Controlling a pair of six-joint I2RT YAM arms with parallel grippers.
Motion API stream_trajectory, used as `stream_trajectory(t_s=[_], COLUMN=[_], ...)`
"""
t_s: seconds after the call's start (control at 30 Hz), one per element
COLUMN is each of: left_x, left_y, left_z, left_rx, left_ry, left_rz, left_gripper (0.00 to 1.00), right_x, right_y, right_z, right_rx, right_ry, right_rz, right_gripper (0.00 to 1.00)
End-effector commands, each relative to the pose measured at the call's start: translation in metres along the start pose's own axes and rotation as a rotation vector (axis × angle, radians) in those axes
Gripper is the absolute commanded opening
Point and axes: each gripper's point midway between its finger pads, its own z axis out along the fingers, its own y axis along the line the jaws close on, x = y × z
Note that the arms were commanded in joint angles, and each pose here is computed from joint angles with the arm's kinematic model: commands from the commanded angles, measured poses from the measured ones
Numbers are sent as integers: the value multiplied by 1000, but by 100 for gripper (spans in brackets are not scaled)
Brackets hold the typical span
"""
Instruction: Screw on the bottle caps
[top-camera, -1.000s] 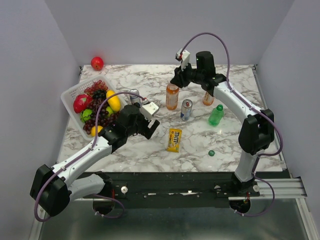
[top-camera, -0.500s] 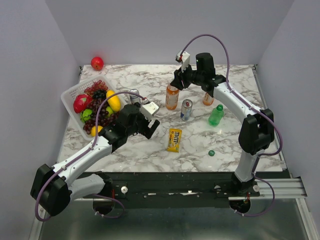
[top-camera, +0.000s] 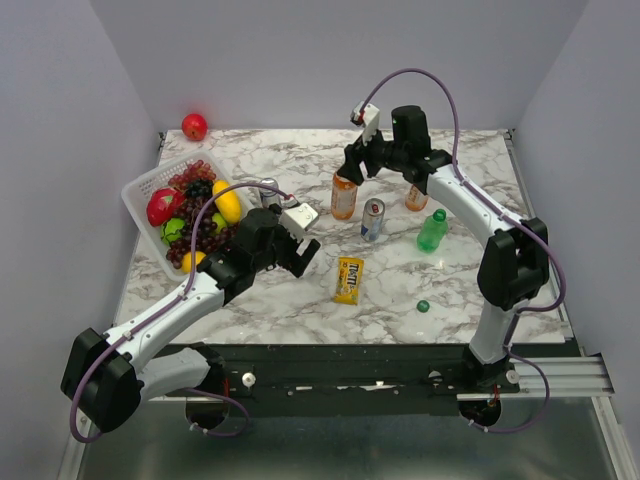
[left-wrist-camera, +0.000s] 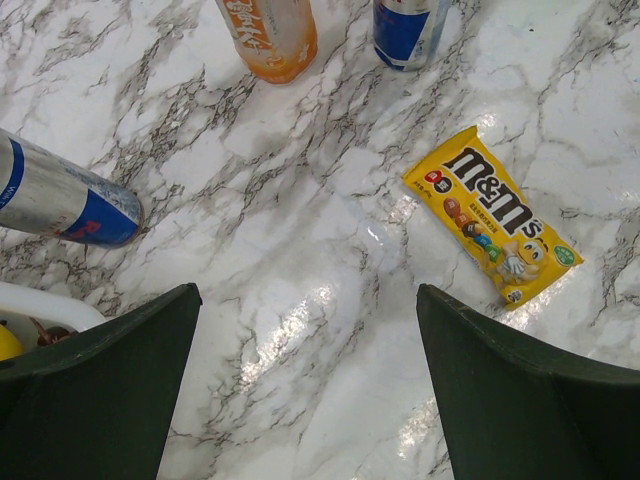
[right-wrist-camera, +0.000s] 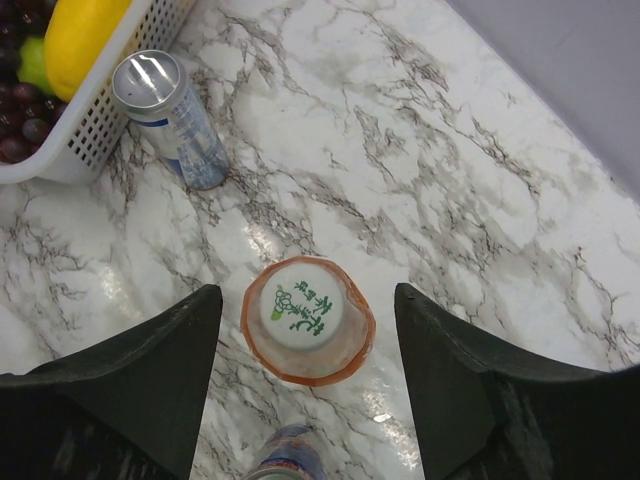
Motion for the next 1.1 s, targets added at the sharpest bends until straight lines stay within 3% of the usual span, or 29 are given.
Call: stream_trajectory(t_s=[0.0, 0.17, 0.33, 0.47, 0.67, 0.93, 1.07], left_x=[-10, -16, -25, -35, -36, -33, -36], left_y=[2, 4, 0, -5, -16, -16, -18], left_z=[0, -3, 0, 4, 6, 3, 4], left_rx=[1, -11, 19, 54, 98, 93, 102], left_ry=[-32, -49, -78, -94, -88, -80, -87], left_rz=[3, 10, 1, -1, 21, 46, 46], left_gripper=[99, 99, 99, 99, 99, 99, 99], right_x=[-45, -59, 9, 78, 140, 155, 162], right_y=[8, -5, -15, -18, -31, -43, -40], right_z=[-35, -115, -197, -221, -225, -210, -203], right_rx=[16, 210, 347, 375, 391, 368, 329], right_ry=[-75, -63, 117, 296, 460, 491, 499], right_rz=[-39, -63, 22, 88, 192, 190, 205], right_gripper=[79, 74, 67, 62, 62, 64, 59])
